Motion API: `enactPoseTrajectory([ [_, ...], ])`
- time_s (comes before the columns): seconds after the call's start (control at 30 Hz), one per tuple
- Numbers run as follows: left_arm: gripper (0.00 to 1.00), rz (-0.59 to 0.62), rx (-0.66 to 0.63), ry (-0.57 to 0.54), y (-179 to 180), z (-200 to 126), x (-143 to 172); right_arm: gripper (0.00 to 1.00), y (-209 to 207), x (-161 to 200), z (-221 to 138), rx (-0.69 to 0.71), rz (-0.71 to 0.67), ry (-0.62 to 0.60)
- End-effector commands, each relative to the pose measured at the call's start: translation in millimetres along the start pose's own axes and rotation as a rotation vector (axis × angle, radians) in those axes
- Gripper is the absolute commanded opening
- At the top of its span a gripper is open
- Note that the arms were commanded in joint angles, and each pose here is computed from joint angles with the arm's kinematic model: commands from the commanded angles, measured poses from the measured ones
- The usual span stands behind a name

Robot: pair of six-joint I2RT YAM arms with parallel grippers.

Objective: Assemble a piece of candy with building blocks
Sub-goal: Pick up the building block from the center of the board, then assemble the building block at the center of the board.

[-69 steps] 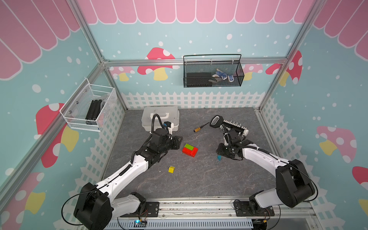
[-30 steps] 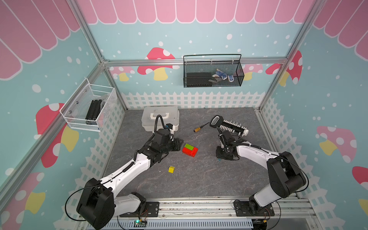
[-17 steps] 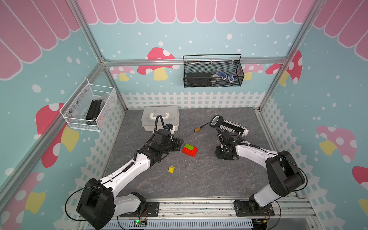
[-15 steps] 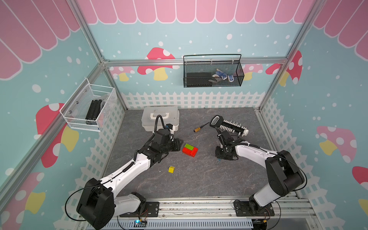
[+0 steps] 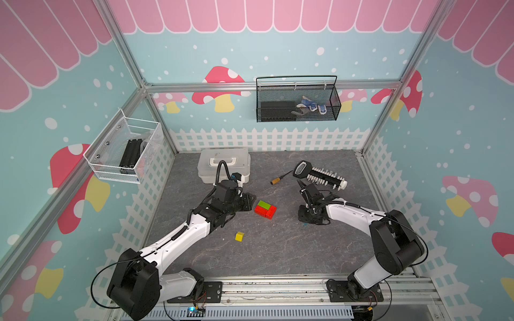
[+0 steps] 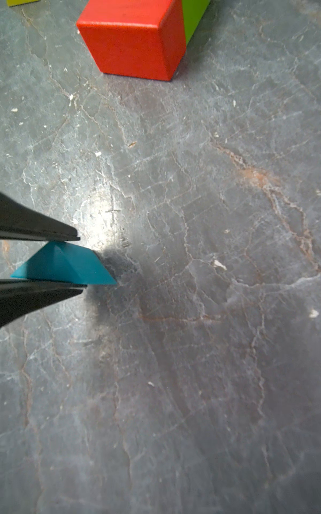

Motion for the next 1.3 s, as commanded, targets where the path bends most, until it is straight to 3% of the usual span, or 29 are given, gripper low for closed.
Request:
enactPoseTrajectory([
  [0.0, 0.25, 0.016, -0.008, -0.010, -0.1, -3.8, -6.2, 0.15, 12.4, -5.1, -16.1, -0.028, 0.082, -0.070],
  [0.2, 0.25, 0.027, -0.004, -0.026, -3.2, -8.3, -13.4, 0.15, 37.0, -3.8, -22.1, -0.042, 0.114, -0.120],
  [0.67, 0.25, 0.023, 0.009, -0.021, -4.6, -10.0, -10.2, 0.15, 113.1, 12.7, 9.2, -0.096, 0.065, -0.048],
  [1.27, 0.25, 0.017, 0.012, -0.008, -4.1, -7.5, -6.4, 0.15, 124.3, 23.6, 20.6, -0.092, 0.043, -0.018],
])
Point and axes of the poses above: each gripper's point midway between its finger pads, its own z axis out along the fingers, its own y axis along the line the jaws close on, x = y × z, the point moved 1 cm from there along -z, back along the fingers, and after that the axes turned 11 degrees about z, right-handed, at the moved point
